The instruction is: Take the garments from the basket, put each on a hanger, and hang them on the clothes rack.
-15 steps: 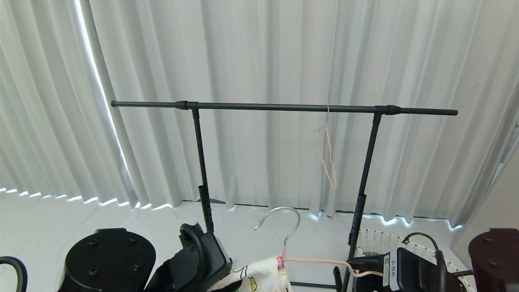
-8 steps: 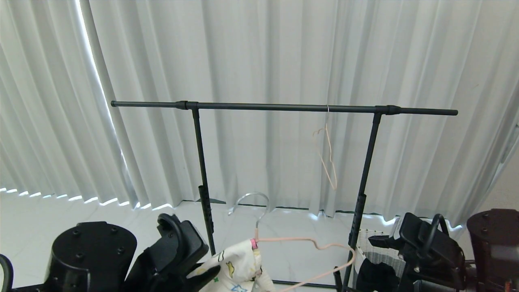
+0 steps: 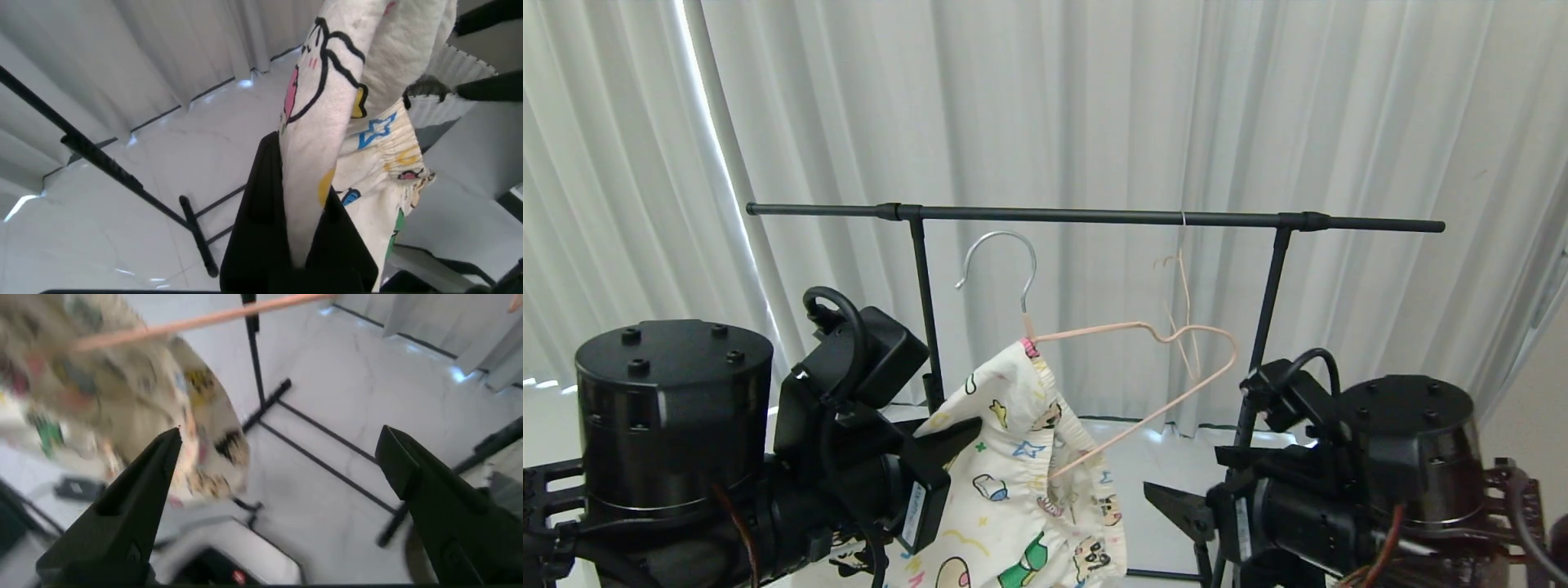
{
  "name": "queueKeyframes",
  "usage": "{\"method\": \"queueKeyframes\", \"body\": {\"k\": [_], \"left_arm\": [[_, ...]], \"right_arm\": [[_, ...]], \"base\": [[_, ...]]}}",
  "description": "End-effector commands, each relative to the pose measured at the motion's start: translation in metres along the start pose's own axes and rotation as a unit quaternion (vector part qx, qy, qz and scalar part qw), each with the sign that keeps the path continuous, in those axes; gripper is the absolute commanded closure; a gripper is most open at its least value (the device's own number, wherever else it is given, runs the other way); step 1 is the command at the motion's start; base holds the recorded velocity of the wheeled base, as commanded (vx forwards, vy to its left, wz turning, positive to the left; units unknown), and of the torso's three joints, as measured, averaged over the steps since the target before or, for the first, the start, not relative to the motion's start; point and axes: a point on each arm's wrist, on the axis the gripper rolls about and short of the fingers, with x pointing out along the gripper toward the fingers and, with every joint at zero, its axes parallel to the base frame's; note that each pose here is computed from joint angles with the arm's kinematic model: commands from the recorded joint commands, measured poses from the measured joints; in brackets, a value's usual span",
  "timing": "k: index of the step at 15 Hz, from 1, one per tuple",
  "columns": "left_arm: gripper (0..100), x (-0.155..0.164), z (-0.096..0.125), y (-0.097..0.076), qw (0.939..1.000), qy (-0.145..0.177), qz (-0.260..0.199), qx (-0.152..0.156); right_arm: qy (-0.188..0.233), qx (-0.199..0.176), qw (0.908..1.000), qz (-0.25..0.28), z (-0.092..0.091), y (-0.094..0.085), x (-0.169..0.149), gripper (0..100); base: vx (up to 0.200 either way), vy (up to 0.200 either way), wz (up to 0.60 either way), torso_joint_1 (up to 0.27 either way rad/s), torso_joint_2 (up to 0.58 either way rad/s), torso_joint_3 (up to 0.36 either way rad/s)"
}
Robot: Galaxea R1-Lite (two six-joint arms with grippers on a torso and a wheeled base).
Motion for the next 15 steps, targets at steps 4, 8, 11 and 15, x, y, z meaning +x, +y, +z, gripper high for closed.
{"method": "queueKeyframes", "body": {"k": [4,8,11,15], "left_arm": [[100,0.002,0.009,0.001,0.9999,-0.012,0.001,0.0],[100,0.001,0.01,0.0,0.9999,-0.015,-0.001,0.0],[100,-0.002,0.015,0.0,0.9996,-0.028,-0.002,0.0],[100,-0.001,0.014,-0.002,0.9996,-0.028,-0.005,0.002]], "right_arm": [[0.011,0.015,0.9998,-0.01,-0.008,0.02,0.035,0],[0.02,0.008,0.9998,-0.005,-0.014,0.025,0.038,0],[0.029,0.002,0.9995,-0.017,-0.02,0.025,0.044,0],[0.022,-0.001,0.9974,-0.068,-0.024,0.019,0.054,0]], "base": [[0.0,0.0,0.0,0.0,0.0,0.0],[0.0,0.0,0.0,0.0,0.0,0.0],[0.0,0.0,0.0,0.0,0.0,0.0],[0.0,0.0,0.0,0.0,0.0,0.0]]}}
